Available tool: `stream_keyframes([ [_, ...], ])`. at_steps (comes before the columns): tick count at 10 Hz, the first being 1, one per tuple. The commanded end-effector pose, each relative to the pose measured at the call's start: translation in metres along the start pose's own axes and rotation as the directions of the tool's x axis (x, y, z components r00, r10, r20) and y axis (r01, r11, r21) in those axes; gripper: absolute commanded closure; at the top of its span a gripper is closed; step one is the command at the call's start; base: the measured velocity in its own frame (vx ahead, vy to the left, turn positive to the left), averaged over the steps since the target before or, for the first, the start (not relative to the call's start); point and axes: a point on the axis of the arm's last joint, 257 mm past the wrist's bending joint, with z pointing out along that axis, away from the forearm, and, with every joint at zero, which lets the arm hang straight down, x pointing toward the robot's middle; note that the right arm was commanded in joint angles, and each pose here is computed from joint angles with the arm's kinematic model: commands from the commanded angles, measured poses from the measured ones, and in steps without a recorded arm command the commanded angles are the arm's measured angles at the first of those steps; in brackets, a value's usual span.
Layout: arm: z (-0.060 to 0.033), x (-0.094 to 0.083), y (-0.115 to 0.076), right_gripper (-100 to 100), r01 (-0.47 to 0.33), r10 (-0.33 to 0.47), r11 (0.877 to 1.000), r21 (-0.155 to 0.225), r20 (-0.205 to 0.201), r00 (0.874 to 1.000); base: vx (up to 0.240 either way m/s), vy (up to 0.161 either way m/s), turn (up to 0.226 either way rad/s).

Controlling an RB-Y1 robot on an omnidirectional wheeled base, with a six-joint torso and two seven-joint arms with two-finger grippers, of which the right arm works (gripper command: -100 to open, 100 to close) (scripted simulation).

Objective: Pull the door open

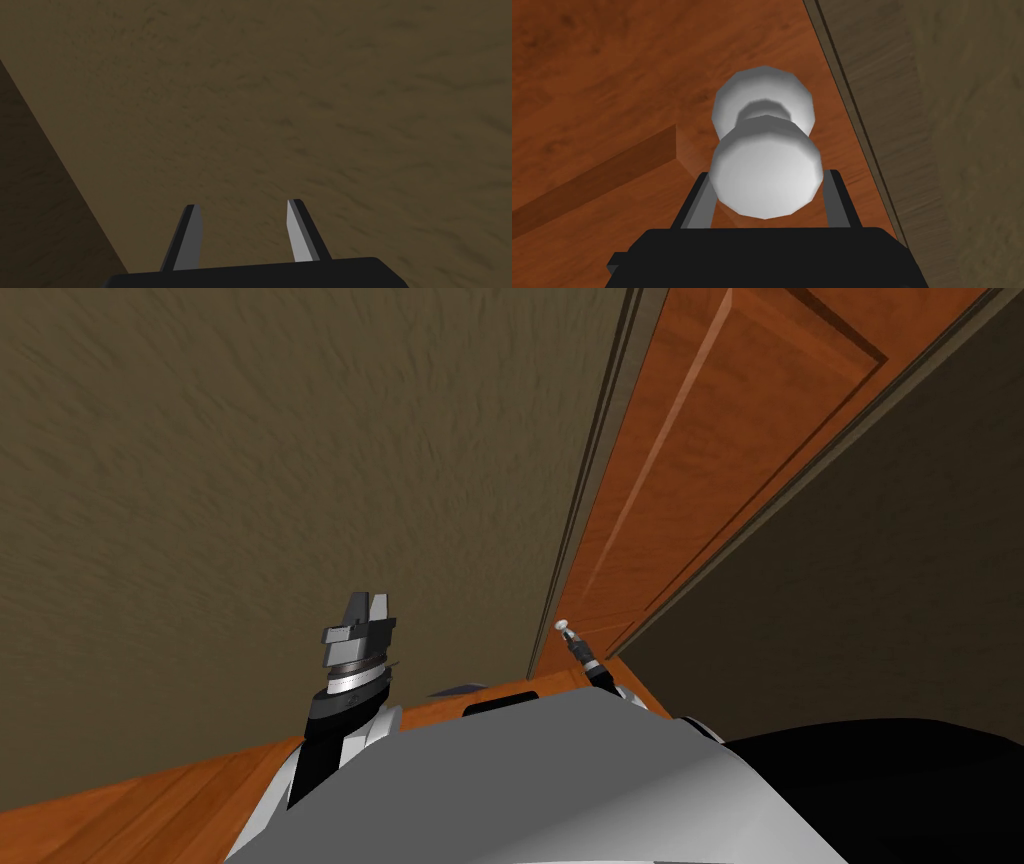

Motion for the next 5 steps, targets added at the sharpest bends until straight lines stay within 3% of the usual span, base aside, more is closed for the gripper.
stream_keyframes([
  [1, -0.0005, 0.0013, -0.0002, 100, -0.034, 0.034, 0.999, 0.005, 0.001, 0.999, -0.031, -0.019, 0.043],
  [5, 0.0029, -0.0023, -0.0035, 100, -0.167, 0.166, 0.986, 0.023, 0.024, 0.986, -0.047, -0.028, 0.076],
])
